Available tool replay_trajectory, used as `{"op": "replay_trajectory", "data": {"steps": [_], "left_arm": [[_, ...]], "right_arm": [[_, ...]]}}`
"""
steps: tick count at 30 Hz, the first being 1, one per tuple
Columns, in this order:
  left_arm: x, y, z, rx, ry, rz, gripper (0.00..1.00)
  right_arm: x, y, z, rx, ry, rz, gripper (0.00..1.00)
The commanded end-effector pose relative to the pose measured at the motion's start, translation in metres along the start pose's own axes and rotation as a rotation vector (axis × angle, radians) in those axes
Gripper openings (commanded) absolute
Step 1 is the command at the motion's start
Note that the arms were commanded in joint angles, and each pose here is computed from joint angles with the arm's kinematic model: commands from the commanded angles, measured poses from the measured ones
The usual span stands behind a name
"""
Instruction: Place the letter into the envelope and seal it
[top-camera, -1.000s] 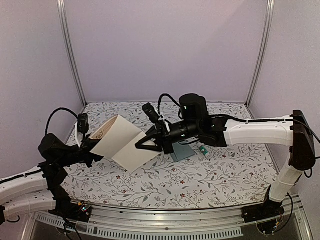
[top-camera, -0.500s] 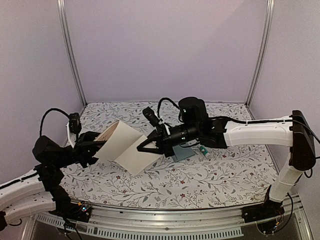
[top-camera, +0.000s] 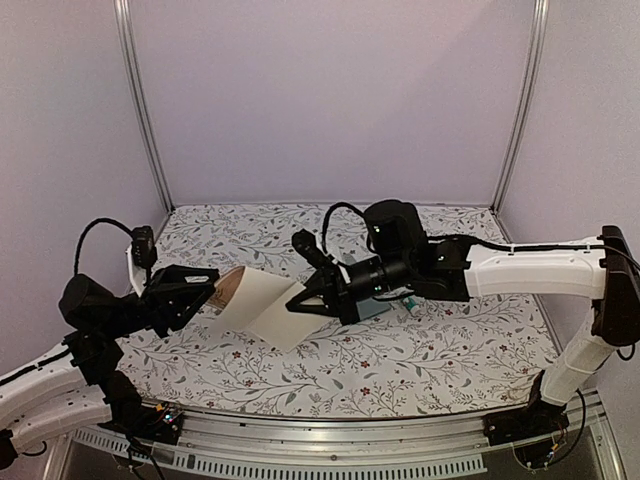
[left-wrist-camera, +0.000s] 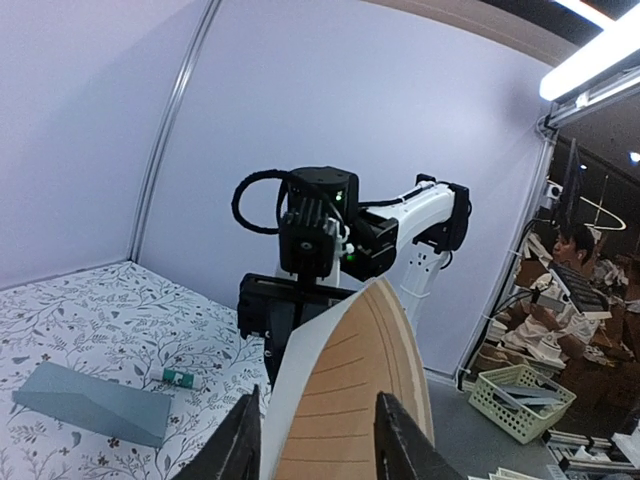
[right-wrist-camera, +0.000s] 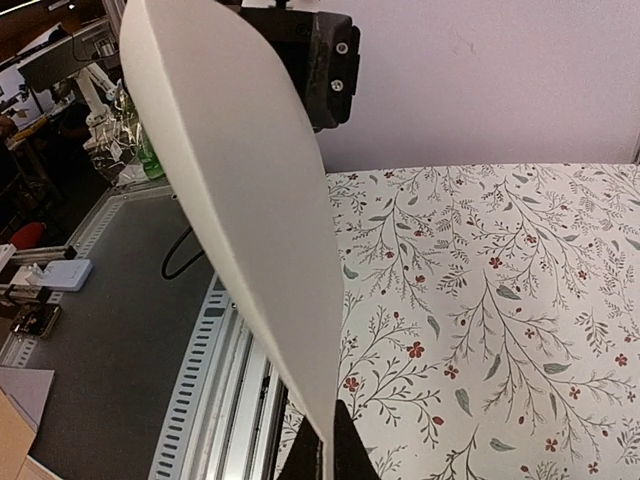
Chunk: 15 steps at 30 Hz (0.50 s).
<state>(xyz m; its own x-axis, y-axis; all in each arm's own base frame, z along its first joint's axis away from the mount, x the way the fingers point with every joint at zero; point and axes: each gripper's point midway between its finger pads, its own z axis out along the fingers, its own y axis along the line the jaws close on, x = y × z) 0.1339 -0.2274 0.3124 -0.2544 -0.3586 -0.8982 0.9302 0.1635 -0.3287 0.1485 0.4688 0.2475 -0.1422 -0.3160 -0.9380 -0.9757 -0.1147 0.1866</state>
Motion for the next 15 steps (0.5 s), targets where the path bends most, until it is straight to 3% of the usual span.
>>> {"op": "replay_trajectory", "data": {"steps": [1,10,15], "left_arm": [[-0.006,0.001,0.002,-0.025,-0.002,-0.020,0.36],[-0.012,-0.006,0.001,-0.004,-0.014,-0.061,0.36],[0.008,-0.002,0.018,0.053,0.097,-0.103,0.41]], "right_arm": [[0.005,0.012,-0.013,0.057,0.020,-0.204,0.03],[0.014,0.011,-0.027,0.112,0.059,-0.370,0.02],[0.001,0.027,-0.033,0.051,0.018,-0.449,0.02]]}}
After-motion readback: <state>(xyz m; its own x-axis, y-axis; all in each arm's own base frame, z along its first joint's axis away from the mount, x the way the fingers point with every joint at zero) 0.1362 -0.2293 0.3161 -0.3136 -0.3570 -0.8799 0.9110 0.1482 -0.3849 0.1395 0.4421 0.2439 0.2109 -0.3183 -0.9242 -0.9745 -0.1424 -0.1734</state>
